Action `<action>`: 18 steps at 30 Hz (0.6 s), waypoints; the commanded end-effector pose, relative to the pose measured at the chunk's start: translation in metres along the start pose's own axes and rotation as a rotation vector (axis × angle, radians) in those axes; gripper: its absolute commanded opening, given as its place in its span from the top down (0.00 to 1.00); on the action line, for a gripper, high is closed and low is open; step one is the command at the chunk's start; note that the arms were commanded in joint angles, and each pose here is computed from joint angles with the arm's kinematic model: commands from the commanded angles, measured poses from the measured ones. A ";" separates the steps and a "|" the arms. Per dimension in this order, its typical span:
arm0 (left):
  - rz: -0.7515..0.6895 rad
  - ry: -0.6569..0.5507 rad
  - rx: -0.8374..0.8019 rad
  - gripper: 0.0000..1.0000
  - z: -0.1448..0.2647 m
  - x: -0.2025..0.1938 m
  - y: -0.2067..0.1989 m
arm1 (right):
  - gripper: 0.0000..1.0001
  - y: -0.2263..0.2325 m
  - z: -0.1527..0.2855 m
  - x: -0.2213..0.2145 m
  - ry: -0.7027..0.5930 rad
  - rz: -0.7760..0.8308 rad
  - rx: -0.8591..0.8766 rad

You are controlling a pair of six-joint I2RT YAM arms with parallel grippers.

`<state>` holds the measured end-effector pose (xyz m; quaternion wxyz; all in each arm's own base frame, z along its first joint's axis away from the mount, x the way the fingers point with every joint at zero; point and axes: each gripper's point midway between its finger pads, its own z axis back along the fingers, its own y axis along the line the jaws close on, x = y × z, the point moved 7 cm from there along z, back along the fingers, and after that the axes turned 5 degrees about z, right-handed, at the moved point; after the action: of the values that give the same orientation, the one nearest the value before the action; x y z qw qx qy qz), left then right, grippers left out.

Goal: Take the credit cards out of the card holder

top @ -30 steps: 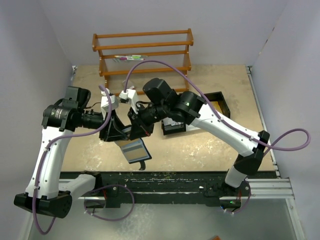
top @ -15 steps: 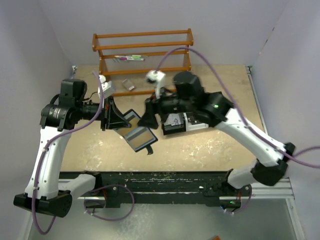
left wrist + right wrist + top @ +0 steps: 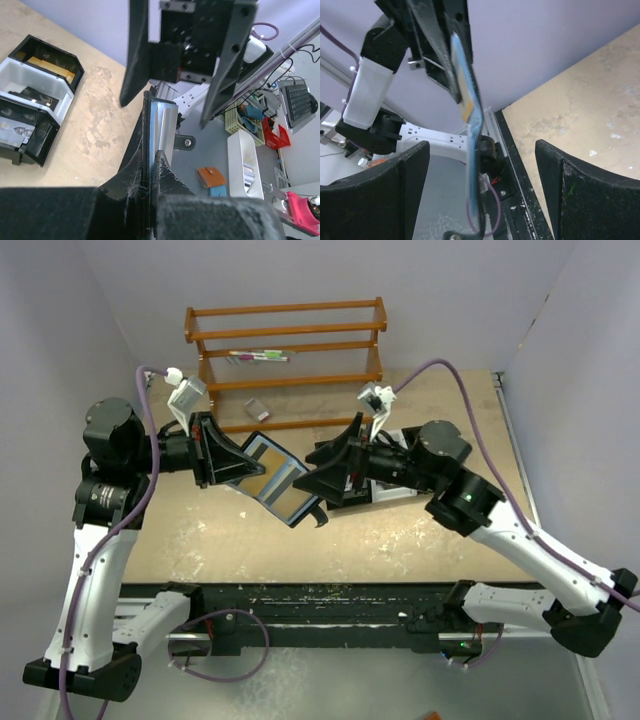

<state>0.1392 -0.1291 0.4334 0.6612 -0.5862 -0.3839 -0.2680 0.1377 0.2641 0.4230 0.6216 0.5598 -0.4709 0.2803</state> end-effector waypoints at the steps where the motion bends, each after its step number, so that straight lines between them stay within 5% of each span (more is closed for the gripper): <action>1: -0.024 -0.040 -0.034 1.00 0.001 0.011 -0.015 | 0.12 0.011 -0.014 0.011 -0.084 -0.018 0.117; 4: -0.009 -0.033 -0.043 1.00 0.002 0.009 -0.017 | 0.18 0.011 -0.021 0.006 -0.075 -0.023 0.131; 5: -0.005 -0.029 -0.050 1.00 0.002 0.007 -0.018 | 0.27 0.012 -0.022 0.007 -0.078 -0.023 0.143; 8: 0.023 0.003 -0.085 0.98 0.002 0.000 -0.016 | 0.70 0.018 -0.021 0.008 -0.071 -0.008 0.190; 10: 0.035 0.048 -0.116 0.84 0.002 -0.009 -0.010 | 0.99 0.020 -0.019 0.006 -0.019 0.021 0.204; 13: 0.027 0.129 -0.116 0.51 0.004 -0.028 0.004 | 1.00 0.019 -0.012 -0.004 0.117 0.026 0.176; 18: 0.069 0.208 -0.197 0.40 0.004 -0.047 0.019 | 1.00 0.012 -0.008 -0.017 0.297 0.025 0.127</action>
<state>0.1372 -0.1283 0.4014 0.6713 -0.6058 -0.3048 -0.2990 0.1304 0.2861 0.4108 0.6322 0.5715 -0.3904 0.3483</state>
